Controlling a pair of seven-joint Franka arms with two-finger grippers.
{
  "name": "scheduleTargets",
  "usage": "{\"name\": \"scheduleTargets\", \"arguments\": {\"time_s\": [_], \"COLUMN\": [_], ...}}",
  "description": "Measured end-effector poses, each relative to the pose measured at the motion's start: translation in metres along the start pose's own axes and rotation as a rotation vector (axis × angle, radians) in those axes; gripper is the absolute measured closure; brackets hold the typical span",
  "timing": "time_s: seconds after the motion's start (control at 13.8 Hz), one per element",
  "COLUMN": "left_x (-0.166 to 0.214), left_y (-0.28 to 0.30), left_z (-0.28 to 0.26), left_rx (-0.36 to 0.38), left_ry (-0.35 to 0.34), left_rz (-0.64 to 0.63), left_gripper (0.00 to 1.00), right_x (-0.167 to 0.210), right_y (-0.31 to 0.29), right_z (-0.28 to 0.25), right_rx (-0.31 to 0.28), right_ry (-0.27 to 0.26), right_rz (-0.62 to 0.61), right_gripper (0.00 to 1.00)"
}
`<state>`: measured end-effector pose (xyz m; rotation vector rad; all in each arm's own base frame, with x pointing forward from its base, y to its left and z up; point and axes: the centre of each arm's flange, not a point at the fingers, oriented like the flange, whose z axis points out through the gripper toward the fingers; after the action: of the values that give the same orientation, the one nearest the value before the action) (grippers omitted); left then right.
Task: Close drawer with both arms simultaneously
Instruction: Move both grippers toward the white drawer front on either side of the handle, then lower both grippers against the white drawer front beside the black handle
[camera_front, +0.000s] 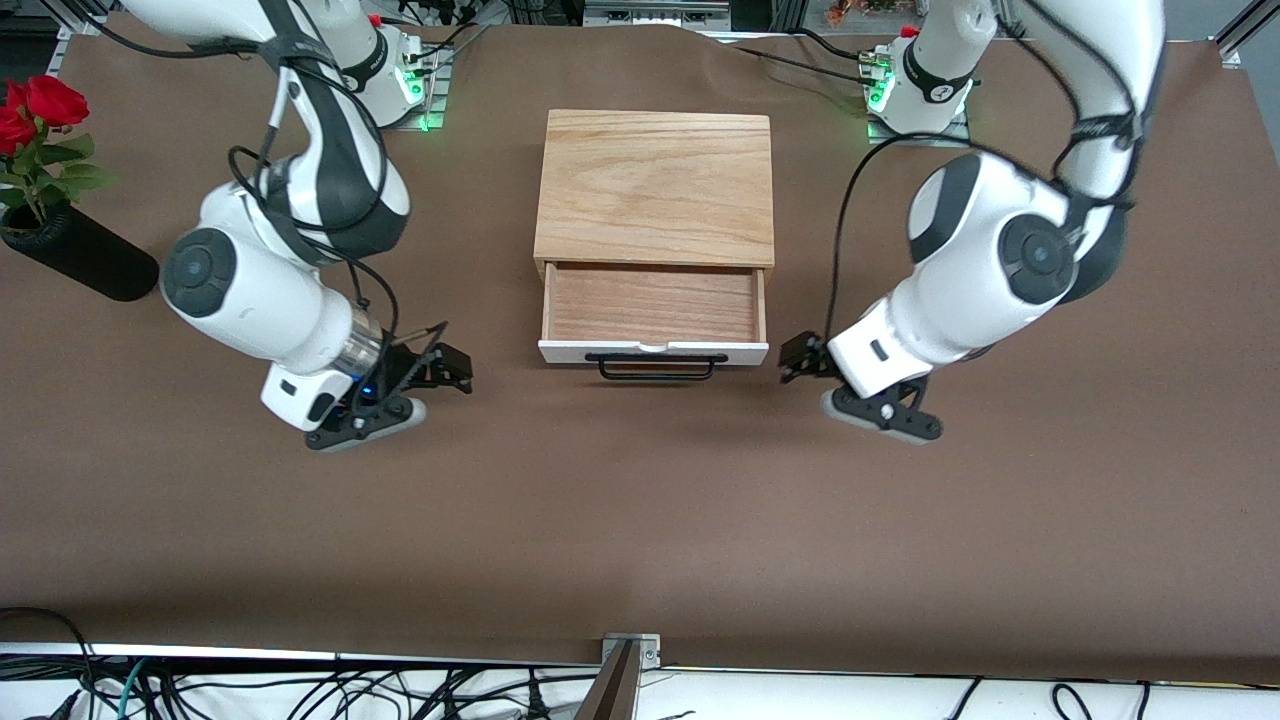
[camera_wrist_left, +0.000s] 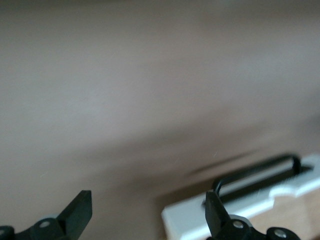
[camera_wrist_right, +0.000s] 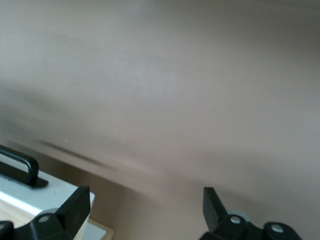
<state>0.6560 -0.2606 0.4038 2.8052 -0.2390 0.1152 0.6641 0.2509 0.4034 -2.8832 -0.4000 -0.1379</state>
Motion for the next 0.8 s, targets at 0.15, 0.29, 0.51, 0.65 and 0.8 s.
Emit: {"name": "scheduleTargets", "arguments": {"time_s": [0.15, 0.29, 0.51, 0.65, 0.8], "left_x": [0.004, 0.0, -0.014, -0.018, -0.022], "left_y": [-0.001, 0.006, 0.033, 0.036, 0.036], "left_z": [0.027, 0.052, 0.091, 0.104, 0.112], "left_rx": [-0.052, -0.078, -0.103, -0.103, -0.104], "left_ry": [0.007, -0.032, -0.095, -0.117, -0.146], "left_rz": [-0.042, -0.052, -0.027, -0.023, -0.023], "left_gripper": [0.0, 0.0, 0.0, 0.0, 0.0], "right_x": [0.007, 0.01, 0.014, 0.012, 0.009], "right_y": [-0.017, -0.028, -0.044, -0.06, -0.072], "right_z": [0.018, 0.036, 0.058, 0.071, 0.076], "right_rx": [0.019, 0.036, 0.062, 0.085, 0.099], "right_ry": [0.026, 0.051, 0.093, 0.097, 0.092], "right_rz": [-0.012, -0.013, -0.011, -0.014, -0.019], "right_gripper": [0.0, 0.0, 0.0, 0.0, 0.0]}}
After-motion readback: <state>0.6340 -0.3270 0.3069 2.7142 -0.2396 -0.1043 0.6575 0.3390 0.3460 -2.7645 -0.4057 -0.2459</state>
